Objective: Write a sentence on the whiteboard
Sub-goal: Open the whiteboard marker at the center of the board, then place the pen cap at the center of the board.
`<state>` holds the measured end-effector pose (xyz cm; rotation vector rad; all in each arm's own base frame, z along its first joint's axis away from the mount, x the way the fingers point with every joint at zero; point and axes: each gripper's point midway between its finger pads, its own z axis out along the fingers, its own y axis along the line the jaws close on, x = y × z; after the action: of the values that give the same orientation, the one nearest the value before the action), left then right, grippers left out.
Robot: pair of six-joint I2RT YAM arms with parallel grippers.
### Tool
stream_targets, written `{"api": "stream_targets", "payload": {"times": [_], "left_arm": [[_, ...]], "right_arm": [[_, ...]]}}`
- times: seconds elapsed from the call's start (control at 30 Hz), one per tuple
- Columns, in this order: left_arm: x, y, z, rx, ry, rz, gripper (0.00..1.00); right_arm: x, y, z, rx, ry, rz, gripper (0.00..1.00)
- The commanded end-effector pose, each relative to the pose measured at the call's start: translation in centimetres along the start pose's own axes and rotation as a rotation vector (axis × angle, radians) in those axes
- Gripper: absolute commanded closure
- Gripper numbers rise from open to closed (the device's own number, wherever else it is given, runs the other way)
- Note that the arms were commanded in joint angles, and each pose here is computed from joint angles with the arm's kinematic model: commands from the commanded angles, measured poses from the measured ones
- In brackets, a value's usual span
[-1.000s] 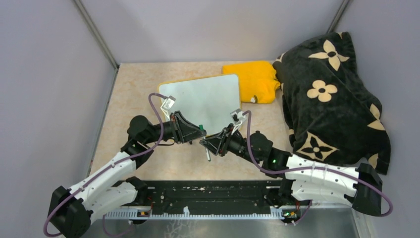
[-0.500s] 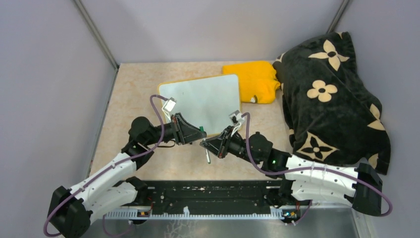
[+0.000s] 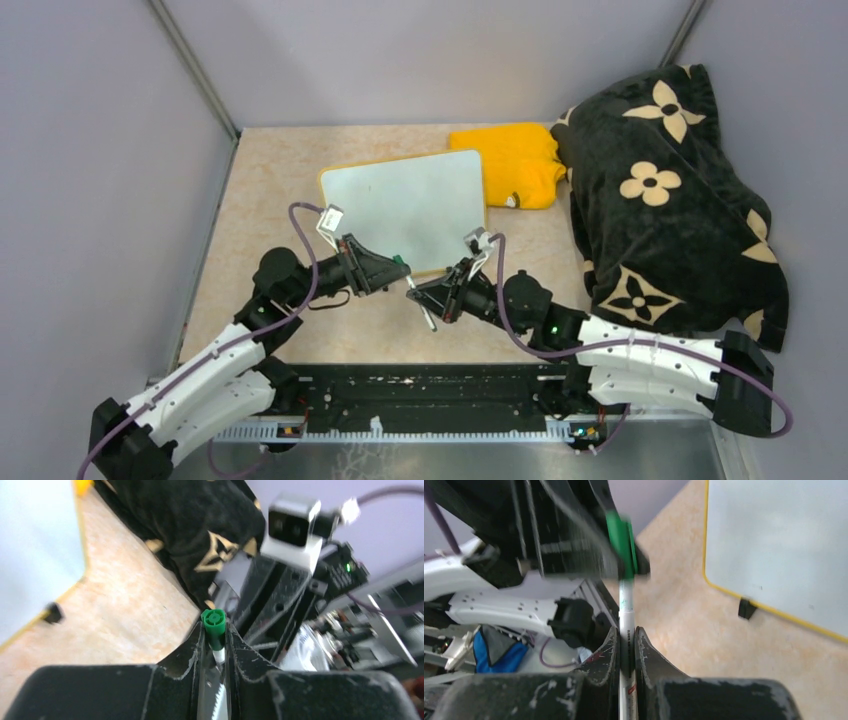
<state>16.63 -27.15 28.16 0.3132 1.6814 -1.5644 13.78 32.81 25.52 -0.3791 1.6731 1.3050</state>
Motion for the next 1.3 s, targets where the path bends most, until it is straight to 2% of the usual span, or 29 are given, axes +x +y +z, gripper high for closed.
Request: {"api": "stream_targets", "payload": {"times": [0.0,0.23,0.33,0.43,0.5,0.6,0.73,0.83,0.93,1.1,1.27], "left_arm": [[-5.9,1.9,-1.3,-0.159,-0.293,0.091,1.00],[-6.0,4.0,-2.2,-0.294,-0.301,0.099,1.00],[-5.5,6.8,-4.0,-0.504,-0.251,0.116,1.00],[-5.5,10.8,-8.9,-0.852,-0.245,0.133,1.00],[-5.2,12.1,-12.0,-1.016,-0.243,0.143,1.00],[-4.6,13.1,-14.8,-1.158,-0.205,0.158,1.00],[-3.2,15.2,-15.7,-1.304,-0.065,0.160,1.00],[-3.1,16.8,-16.1,-1.386,-0.006,0.147,1.00],[-3.1,18.5,-16.6,-1.394,0.018,0.085,1.00],[-2.6,21.9,-19.1,-1.421,0.018,-0.056,1.00],[-2.9,24.4,-19.4,-1.445,0.017,-0.102,1.00]], "right_arm": [[1.8,-1.3,-1.2,0.032,0.054,-0.012,1.00],[1.6,-2.3,-2.1,0.080,0.046,-0.030,1.00],[1.5,-4.0,-2.9,0.175,0.043,-0.044,1.00],[1.4,-6.1,-4.2,0.284,0.041,-0.065,1.00],[1.3,-7.0,-4.9,0.332,0.036,-0.075,1.00],[1.5,-8.0,-5.6,0.376,0.037,-0.092,1.00],[1.5,-8.2,-5.5,0.380,0.043,-0.107,1.00],[1.7,-7.9,-5.3,0.368,0.060,-0.118,1.00],[1.6,-7.7,-5.3,0.361,0.066,-0.129,1.00],[1.8,-7.8,-5.5,0.358,0.076,-0.141,1.00],[2.0,-7.9,-5.5,0.353,0.076,-0.142,1.00]]}}
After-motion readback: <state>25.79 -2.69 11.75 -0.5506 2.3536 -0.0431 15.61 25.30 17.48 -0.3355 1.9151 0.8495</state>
